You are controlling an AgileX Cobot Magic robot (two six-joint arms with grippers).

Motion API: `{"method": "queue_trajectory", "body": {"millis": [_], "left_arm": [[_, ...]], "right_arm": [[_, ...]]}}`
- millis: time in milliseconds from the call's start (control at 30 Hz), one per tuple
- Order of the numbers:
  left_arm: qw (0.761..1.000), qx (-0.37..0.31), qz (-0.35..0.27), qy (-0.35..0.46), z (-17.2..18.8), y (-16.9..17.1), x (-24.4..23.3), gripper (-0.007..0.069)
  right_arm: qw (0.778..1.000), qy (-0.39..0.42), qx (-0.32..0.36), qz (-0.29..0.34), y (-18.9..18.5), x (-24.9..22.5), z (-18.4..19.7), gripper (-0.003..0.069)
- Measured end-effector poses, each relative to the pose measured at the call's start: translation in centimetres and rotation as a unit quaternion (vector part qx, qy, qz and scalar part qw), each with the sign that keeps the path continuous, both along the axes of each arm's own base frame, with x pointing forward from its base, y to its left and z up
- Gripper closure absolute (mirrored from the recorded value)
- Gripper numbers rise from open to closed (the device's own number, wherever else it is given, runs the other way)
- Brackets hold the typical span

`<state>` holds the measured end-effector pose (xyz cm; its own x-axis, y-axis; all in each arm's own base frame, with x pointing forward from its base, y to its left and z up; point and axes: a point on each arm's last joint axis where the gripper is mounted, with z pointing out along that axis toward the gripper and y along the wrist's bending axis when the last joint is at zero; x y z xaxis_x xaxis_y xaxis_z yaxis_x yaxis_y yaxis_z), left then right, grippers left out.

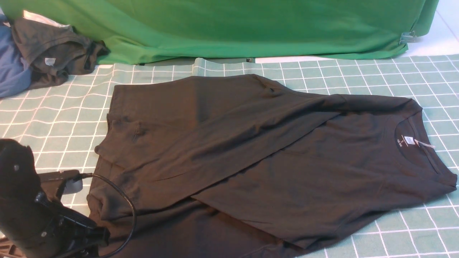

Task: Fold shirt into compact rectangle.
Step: 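Grasp the near edge of the shirt at its hem and shoulder corners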

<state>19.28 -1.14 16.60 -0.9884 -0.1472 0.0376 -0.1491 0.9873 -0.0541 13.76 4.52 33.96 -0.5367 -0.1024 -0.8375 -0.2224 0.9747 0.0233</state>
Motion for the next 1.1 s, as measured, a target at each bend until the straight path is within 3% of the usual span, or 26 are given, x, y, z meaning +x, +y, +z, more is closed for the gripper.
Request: {"method": "queue_trajectory", "body": {"millis": [267,500,533,833,1100], "left_arm": [[0.999,0.002,0.015,-0.032,-0.6,0.0,0.1,0.0342],[1.0,0.011,0.006,-0.008,-1.4,0.2,0.1,0.05],[1.0,0.015,0.002,-0.003,-1.4,0.3,0.2,0.0561],[0.999,0.035,0.004,0.02,0.2,0.7,-0.8,0.0622],[0.998,0.034,0.02,-0.045,4.4,0.8,-3.3,0.0622]], "right_arm": [[1.0,0.0,-0.001,0.004,0.0,0.0,0.0,0.064],[1.0,0.005,-0.012,0.008,0.0,-0.1,-0.1,0.064],[1.0,0.006,-0.012,0.008,0.0,-0.1,-0.1,0.064],[1.0,0.01,-0.012,0.008,0.0,-0.1,-0.2,0.064],[0.999,0.044,-0.012,0.005,0.0,-0.2,-0.7,0.0639]]}}
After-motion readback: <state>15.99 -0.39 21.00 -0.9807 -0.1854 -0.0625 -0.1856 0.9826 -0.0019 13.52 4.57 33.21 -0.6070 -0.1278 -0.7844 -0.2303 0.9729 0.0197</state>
